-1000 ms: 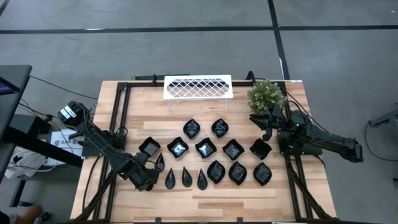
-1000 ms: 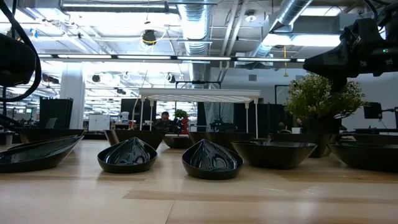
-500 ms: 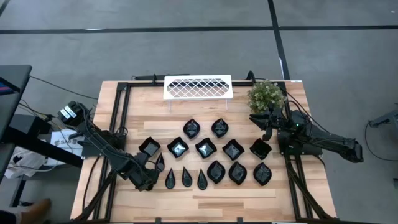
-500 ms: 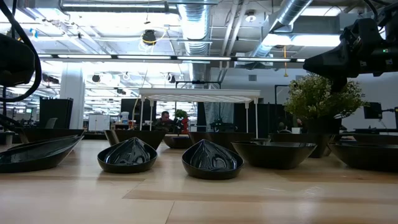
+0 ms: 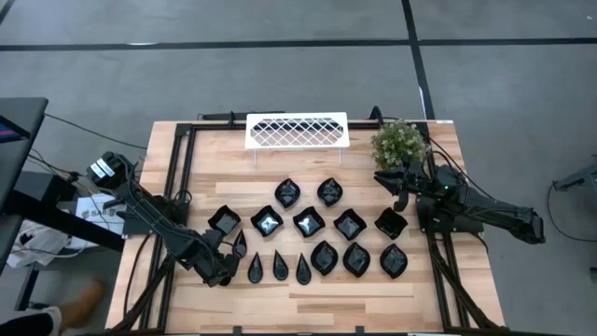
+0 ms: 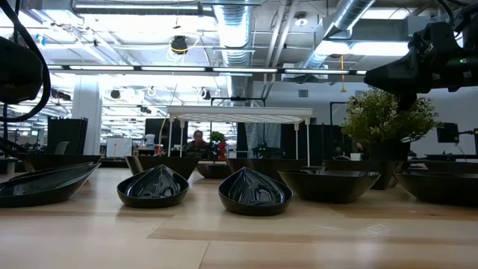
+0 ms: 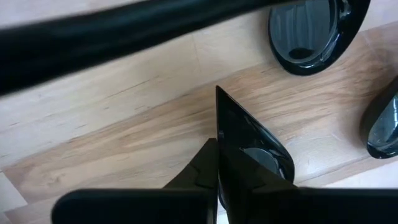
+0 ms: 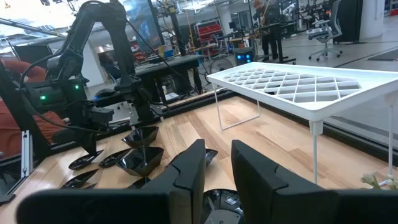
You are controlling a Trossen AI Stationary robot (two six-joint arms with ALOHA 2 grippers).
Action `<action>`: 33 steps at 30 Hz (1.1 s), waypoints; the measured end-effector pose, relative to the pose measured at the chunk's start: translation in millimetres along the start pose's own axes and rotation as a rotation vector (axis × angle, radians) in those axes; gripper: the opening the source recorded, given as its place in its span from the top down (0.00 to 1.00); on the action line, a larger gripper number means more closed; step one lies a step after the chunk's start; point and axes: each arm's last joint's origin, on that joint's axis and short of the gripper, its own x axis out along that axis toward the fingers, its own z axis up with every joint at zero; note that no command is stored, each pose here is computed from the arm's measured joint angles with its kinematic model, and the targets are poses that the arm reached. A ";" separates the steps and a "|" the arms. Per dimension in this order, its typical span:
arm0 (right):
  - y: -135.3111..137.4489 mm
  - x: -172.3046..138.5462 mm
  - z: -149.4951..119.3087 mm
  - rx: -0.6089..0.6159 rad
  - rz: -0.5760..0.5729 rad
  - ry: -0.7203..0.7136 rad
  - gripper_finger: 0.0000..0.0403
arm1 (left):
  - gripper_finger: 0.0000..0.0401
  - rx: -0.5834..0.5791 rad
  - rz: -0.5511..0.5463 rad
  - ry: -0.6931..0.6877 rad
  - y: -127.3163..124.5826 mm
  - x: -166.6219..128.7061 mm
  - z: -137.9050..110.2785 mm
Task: Pick & Place Mini shaped plates
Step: Put the drop shaped plate on the shelf
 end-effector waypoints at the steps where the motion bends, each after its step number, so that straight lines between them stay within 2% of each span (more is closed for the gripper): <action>1: 0.0 0.0 0.0 0.000 0.000 0.000 0.82 | 0.98 -0.001 0.000 0.000 0.0 0.0 0.1; 11: 0.0 0.0 0.0 0.000 0.000 0.000 0.82 | 0.99 0.003 -0.020 0.009 0.1 -4.7 0.4; 21: 0.0 0.0 0.0 0.000 0.000 0.000 0.82 | 0.99 0.147 -0.183 0.059 3.3 -39.9 5.2; 24: 0.0 0.0 0.0 0.000 0.000 0.000 0.82 | 0.99 0.173 -0.264 0.013 4.3 -51.7 9.4; 27: 0.0 0.0 0.0 0.000 0.000 0.000 0.82 | 0.99 0.151 -0.326 -0.054 3.6 -60.3 18.3; 33: 0.0 0.0 0.0 0.000 0.000 0.000 0.82 | 0.99 0.147 -0.367 -0.159 -8.5 -67.6 48.0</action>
